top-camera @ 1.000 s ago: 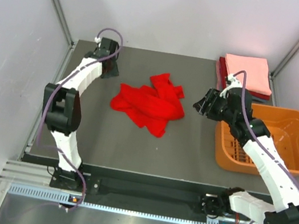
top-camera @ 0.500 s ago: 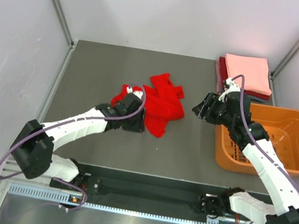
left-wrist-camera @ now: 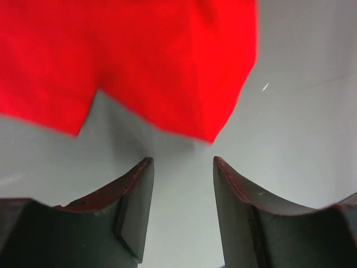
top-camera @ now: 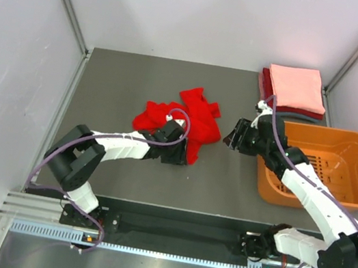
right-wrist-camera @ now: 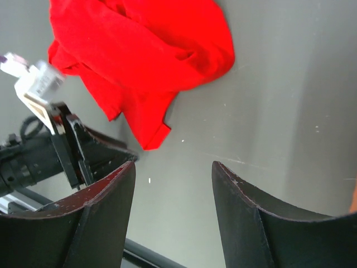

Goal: Fold and stack the t-shirts
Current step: Flatten the tshirt out

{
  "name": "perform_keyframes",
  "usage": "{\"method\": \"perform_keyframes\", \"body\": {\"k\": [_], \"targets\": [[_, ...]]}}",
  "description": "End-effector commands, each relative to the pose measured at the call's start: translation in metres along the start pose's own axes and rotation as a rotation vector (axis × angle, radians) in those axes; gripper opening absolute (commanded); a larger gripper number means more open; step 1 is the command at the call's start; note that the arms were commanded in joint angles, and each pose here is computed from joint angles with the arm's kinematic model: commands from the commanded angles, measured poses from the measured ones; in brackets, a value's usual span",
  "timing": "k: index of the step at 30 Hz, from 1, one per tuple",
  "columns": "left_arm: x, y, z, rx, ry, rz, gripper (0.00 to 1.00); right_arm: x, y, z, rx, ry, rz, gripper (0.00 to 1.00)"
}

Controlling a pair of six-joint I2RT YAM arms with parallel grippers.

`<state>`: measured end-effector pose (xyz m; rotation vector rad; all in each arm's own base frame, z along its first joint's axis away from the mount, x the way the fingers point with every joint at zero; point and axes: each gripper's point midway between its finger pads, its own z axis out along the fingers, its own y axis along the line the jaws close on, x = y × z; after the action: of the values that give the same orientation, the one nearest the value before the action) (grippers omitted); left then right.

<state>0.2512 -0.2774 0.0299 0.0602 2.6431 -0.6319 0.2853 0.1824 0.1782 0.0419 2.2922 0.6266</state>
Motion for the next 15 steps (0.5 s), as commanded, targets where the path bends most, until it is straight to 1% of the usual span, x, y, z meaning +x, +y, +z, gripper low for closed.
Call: {"method": "perform_keyframes", "body": {"k": [1,4,6,7,8,9,10,11,12,13,14,15], "targets": [[-0.016,-0.022,0.011,0.068,-0.051,0.005,0.52,-0.012,0.015,0.004,-0.028,-0.048,-0.015,0.57],[-0.017,-0.02,0.019,0.042,-0.038,0.01,0.49,-0.011,0.018,0.006,-0.024,-0.047,-0.024,0.57],[-0.019,-0.017,0.02,0.015,-0.036,0.019,0.32,-0.01,0.019,0.011,-0.017,-0.047,-0.033,0.57],[-0.021,-0.017,0.019,0.008,-0.037,0.023,0.18,-0.008,0.017,0.014,-0.01,-0.045,-0.035,0.57],[-0.025,-0.012,0.015,-0.032,-0.04,0.028,0.1,-0.009,0.017,0.018,-0.009,-0.052,-0.037,0.57],[-0.026,-0.014,0.011,-0.035,-0.038,0.034,0.0,-0.003,0.013,0.028,0.004,-0.03,-0.038,0.57],[-0.036,-0.011,-0.001,-0.063,-0.083,0.04,0.0,-0.004,0.014,0.033,0.004,-0.028,-0.048,0.57],[-0.034,-0.004,-0.01,-0.099,-0.078,0.046,0.0,-0.008,0.016,0.039,-0.002,-0.035,-0.07,0.58],[-0.043,0.0,-0.028,-0.132,-0.129,0.058,0.0,-0.009,0.019,0.05,0.003,-0.018,-0.092,0.59],[-0.046,0.005,-0.038,-0.158,-0.146,0.061,0.0,-0.01,0.022,0.056,-0.001,-0.013,-0.12,0.59],[-0.047,0.01,-0.048,-0.182,-0.159,0.066,0.0,-0.013,0.025,0.061,-0.01,-0.012,-0.18,0.6],[-0.049,0.024,-0.067,-0.253,-0.189,0.072,0.0,-0.007,0.024,0.074,-0.002,0.02,-0.217,0.6]]}}
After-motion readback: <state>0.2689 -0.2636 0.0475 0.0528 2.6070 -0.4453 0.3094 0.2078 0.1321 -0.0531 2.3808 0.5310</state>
